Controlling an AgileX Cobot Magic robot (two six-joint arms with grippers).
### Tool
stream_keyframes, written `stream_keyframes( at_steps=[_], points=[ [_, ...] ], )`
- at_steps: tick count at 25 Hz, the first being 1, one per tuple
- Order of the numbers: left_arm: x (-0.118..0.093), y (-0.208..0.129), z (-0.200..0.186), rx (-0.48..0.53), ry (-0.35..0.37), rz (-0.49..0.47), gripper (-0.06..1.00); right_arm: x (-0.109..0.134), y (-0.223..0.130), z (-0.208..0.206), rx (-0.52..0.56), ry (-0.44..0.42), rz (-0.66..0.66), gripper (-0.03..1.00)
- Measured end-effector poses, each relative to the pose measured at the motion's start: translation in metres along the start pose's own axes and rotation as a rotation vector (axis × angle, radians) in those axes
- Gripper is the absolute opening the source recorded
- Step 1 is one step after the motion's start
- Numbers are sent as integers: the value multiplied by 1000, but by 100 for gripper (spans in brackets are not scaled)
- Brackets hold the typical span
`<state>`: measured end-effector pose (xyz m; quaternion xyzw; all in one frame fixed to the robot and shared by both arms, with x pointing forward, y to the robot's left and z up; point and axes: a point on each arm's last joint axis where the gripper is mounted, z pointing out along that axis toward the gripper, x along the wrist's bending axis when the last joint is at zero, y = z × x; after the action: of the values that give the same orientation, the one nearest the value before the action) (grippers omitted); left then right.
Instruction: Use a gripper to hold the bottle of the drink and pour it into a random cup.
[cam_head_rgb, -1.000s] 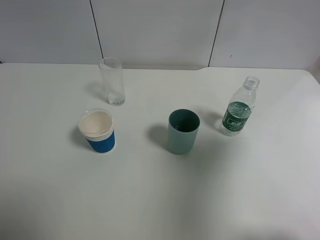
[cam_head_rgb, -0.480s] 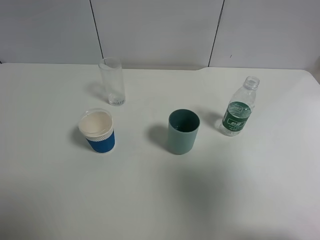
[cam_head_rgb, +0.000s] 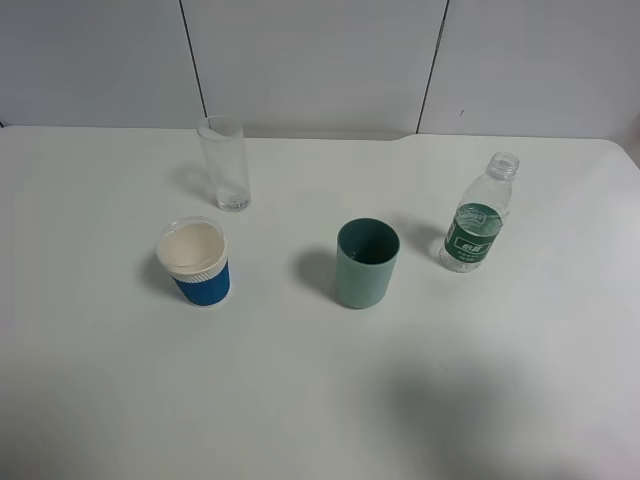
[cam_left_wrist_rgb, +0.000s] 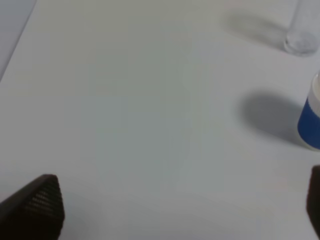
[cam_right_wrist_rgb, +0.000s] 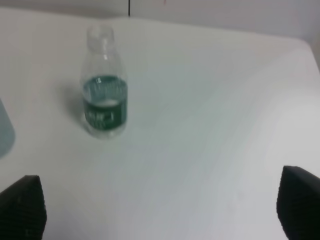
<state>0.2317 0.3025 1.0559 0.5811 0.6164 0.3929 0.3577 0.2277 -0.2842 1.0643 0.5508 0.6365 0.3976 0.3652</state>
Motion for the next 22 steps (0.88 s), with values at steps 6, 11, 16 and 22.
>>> stream_keyframes(
  at_steps=[6,11,16,22],
  points=[
    [0,0,0,0,0,0,98,-2,-11,11,56,-7,0,91],
    [0,0,0,0,0,0,98,-2,-11,11,55,0,-7,91],
    [0,0,0,0,0,0,98,-3,-10,11,49,28,-16,91],
    [0,0,0,0,0,0,98,-3,-10,11,47,33,-19,91]
  ],
)
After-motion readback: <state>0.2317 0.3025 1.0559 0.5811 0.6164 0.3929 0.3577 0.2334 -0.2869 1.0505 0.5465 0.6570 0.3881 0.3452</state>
